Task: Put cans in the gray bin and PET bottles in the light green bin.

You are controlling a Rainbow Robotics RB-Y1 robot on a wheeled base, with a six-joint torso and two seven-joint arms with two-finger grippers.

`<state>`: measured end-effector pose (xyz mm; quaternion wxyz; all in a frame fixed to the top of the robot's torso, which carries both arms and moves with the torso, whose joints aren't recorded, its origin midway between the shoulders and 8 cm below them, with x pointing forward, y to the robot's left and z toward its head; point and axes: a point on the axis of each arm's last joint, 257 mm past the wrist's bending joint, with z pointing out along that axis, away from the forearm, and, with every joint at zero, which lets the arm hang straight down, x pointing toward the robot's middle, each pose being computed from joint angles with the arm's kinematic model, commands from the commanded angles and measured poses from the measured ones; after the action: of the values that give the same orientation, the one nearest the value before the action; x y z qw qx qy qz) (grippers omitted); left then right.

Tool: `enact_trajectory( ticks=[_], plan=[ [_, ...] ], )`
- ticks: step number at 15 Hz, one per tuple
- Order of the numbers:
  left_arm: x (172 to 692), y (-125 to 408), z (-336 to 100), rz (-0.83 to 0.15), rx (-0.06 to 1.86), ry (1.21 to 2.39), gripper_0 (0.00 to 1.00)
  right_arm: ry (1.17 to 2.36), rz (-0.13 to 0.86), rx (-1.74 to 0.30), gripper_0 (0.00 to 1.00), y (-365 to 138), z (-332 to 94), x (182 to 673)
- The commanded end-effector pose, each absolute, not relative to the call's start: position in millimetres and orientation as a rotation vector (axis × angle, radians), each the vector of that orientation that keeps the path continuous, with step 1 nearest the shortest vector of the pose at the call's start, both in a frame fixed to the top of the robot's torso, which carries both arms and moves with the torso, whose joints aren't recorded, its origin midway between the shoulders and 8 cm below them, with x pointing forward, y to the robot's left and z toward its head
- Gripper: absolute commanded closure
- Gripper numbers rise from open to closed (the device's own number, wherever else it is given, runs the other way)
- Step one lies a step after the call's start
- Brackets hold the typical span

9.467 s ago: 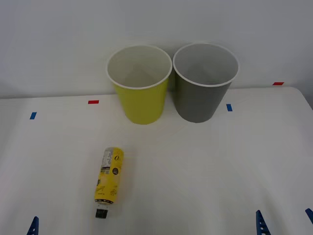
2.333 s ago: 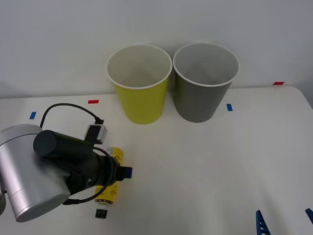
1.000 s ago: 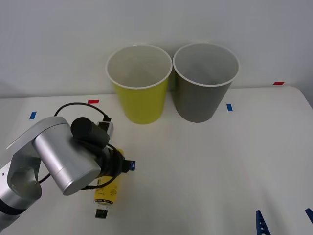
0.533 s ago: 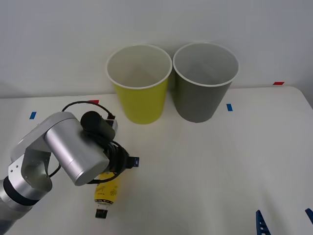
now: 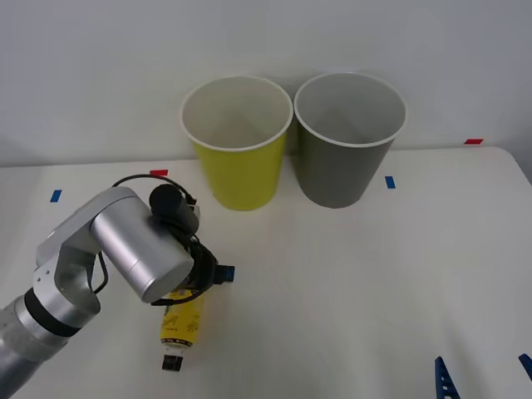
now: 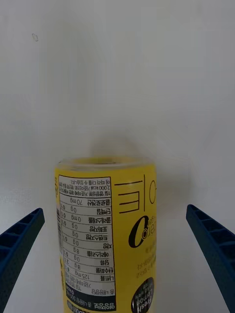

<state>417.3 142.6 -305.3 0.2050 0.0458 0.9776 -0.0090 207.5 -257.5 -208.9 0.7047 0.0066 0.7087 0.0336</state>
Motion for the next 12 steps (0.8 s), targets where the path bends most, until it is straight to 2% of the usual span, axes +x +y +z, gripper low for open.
enact_trajectory(
  ticks=[1, 12],
  plan=[
    [420.2, 145.6, -312.4, -0.011, 0.104, 2.742, 0.00, 1.576, 0.075, 0.015, 0.00, -257.5, -208.9, 207.5],
    [423.5, 145.3, -329.2, -0.028, 0.124, 2.775, 0.00, 1.576, 0.075, 0.015, 0.00, -257.5, -208.9, 207.5]
  ],
)
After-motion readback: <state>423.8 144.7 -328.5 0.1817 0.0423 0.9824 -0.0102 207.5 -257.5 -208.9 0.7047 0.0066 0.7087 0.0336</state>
